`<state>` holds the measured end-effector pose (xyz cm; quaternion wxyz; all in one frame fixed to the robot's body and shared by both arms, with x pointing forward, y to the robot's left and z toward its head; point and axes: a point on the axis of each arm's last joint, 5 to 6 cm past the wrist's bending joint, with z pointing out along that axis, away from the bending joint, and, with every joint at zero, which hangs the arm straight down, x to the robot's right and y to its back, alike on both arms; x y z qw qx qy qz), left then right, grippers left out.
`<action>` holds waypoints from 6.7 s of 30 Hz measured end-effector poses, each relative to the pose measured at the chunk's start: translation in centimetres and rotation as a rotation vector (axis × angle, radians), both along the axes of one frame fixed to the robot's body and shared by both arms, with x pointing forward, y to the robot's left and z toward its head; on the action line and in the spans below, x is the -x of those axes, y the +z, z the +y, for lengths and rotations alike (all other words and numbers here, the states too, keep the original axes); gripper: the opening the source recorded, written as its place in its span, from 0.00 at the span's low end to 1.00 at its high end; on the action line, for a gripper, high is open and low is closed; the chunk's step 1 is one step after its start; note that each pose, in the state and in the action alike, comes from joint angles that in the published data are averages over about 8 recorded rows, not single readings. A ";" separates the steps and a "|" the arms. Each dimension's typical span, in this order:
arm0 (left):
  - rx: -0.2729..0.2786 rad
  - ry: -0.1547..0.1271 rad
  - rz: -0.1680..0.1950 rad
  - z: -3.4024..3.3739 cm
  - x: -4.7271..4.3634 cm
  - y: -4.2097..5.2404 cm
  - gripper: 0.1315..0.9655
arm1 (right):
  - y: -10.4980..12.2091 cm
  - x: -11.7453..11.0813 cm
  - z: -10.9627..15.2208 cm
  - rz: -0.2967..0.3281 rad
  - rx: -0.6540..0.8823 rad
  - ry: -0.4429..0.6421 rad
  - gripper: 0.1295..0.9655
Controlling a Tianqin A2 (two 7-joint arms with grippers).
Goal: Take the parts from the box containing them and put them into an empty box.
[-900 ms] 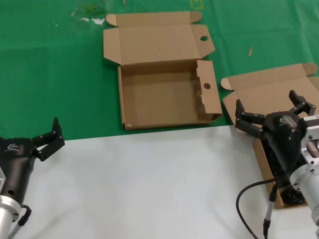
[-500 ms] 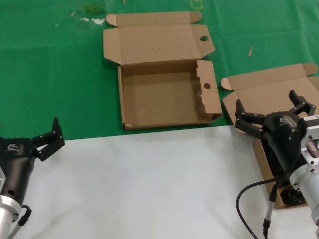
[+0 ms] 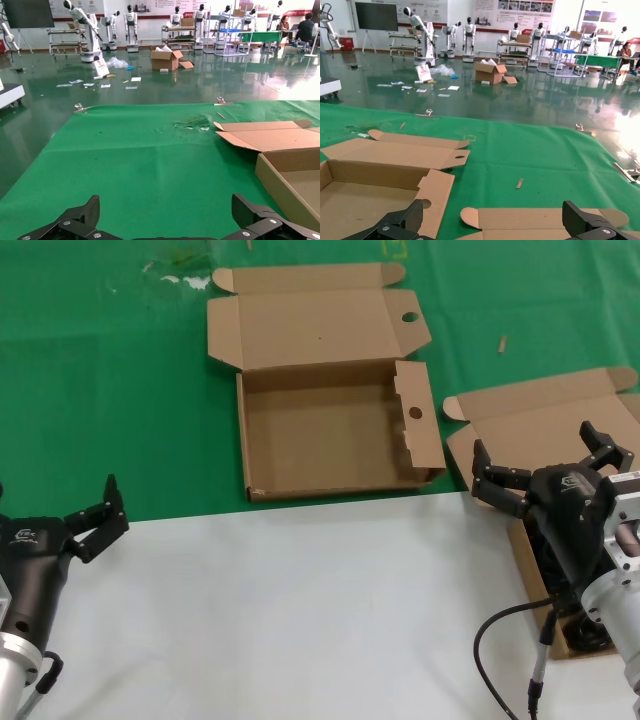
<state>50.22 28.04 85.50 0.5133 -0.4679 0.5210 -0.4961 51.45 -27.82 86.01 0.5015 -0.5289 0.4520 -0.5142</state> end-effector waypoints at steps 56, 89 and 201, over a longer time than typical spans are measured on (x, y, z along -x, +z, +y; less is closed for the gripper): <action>0.000 0.000 0.000 0.00 0.00 0.00 0.02 | 11.2 -0.3 -12.2 0.269 0.953 0.540 1.00; 0.000 0.000 0.000 0.00 0.00 0.00 0.01 | 17.0 -5.7 -13.0 0.468 1.649 0.866 0.91; 0.000 0.000 0.000 0.00 0.00 0.00 0.01 | 20.0 -20.9 10.9 0.216 1.256 0.849 0.27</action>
